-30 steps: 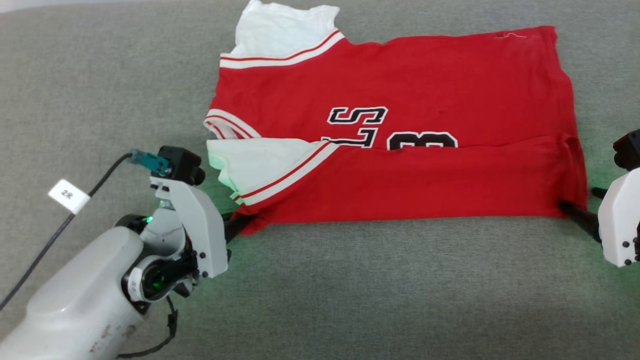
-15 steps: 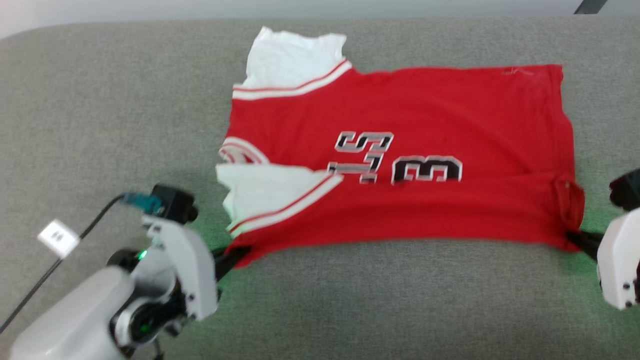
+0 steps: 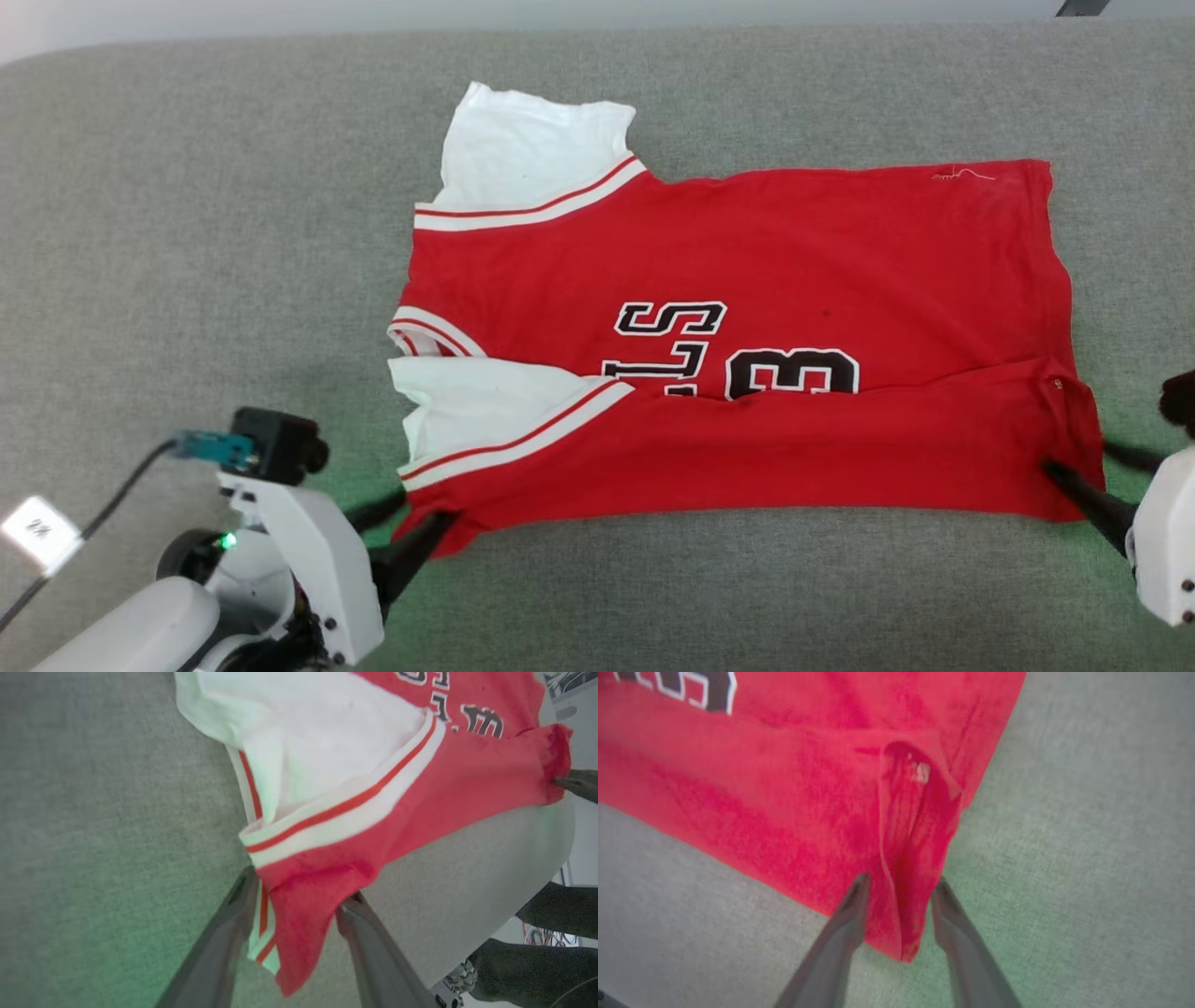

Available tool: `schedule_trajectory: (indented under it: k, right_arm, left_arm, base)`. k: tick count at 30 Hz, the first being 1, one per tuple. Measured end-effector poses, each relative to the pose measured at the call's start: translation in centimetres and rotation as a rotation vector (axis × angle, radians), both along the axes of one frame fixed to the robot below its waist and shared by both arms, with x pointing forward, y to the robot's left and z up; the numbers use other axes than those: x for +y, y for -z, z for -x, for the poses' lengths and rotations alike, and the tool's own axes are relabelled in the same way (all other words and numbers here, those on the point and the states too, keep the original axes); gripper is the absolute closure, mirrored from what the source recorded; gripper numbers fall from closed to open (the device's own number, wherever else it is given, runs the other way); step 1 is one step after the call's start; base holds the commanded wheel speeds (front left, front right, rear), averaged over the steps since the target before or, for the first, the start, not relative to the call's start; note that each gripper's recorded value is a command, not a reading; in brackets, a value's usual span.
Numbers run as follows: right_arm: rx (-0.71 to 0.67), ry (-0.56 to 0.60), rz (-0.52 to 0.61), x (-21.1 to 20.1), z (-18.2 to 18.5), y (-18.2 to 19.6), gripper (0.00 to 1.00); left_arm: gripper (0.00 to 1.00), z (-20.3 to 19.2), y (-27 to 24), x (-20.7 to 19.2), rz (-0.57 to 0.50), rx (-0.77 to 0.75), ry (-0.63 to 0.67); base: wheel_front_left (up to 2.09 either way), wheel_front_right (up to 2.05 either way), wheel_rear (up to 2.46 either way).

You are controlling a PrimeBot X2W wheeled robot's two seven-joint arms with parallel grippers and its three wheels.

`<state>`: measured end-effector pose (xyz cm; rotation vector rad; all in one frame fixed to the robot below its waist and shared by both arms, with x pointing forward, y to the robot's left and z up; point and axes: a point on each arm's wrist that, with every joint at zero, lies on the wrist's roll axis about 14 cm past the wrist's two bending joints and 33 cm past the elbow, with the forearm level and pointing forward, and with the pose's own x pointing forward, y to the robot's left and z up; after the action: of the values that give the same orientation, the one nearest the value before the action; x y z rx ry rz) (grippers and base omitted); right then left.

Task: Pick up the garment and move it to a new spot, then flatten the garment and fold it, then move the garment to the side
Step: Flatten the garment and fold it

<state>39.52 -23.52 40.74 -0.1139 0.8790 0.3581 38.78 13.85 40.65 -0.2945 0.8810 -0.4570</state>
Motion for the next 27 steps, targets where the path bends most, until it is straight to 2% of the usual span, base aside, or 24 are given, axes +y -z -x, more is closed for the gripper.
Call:
schedule_trajectory:
  k: [3, 6, 13, 15, 19, 23, 27]
  right_arm:
    - [-0.108, 0.031, -0.03, 0.0, -1.4, -1.5, 0.0]
    - [-0.278, 0.071, -0.075, 0.1, -3.4, -4.0, 0.0]
    - [-0.671, 0.16, -0.241, 1.9, -7.3, -9.6, 0.0]
    - [-0.756, 0.167, -0.265, 2.3, -7.9, -10.8, 0.0]
    - [-0.864, 0.177, -0.28, 2.5, -8.5, -12.2, 0.0]
    - [-0.942, 0.209, -0.28, 1.6, -8.6, -13.4, 0.0]
    - [-0.973, 0.257, -0.272, 0.4, -8.0, -13.7, 0.0]
  left_arm:
    - [0.0, -1.1, -1.2, 0.3, 0.027, -0.07, -0.06]
    - [0.0, -2.5, -2.6, 1.0, 0.046, -0.169, -0.125]
    - [0.0, -7.6, -6.3, 1.7, 0.129, -0.462, -0.267]
    - [0.0, -9.7, -7.2, 2.4, 0.116, -0.543, -0.294]
    - [0.0, -14.8, -9.4, 4.0, 0.114, -0.677, -0.388]
    - [0.0, -19.4, -10.0, 4.5, 0.039, -0.726, -0.365]
    - [0.0, -23.3, -9.7, 2.6, -0.005, -0.699, -0.285]
  base:
    - [0.0, 0.0, 0.0]
    - [0.0, 0.0, 0.0]
    - [0.0, 0.0, 0.0]
    - [0.0, 0.0, 0.0]
    - [0.0, 0.0, 0.0]
    - [0.0, 0.0, 0.0]
    - [0.0, 0.0, 0.0]
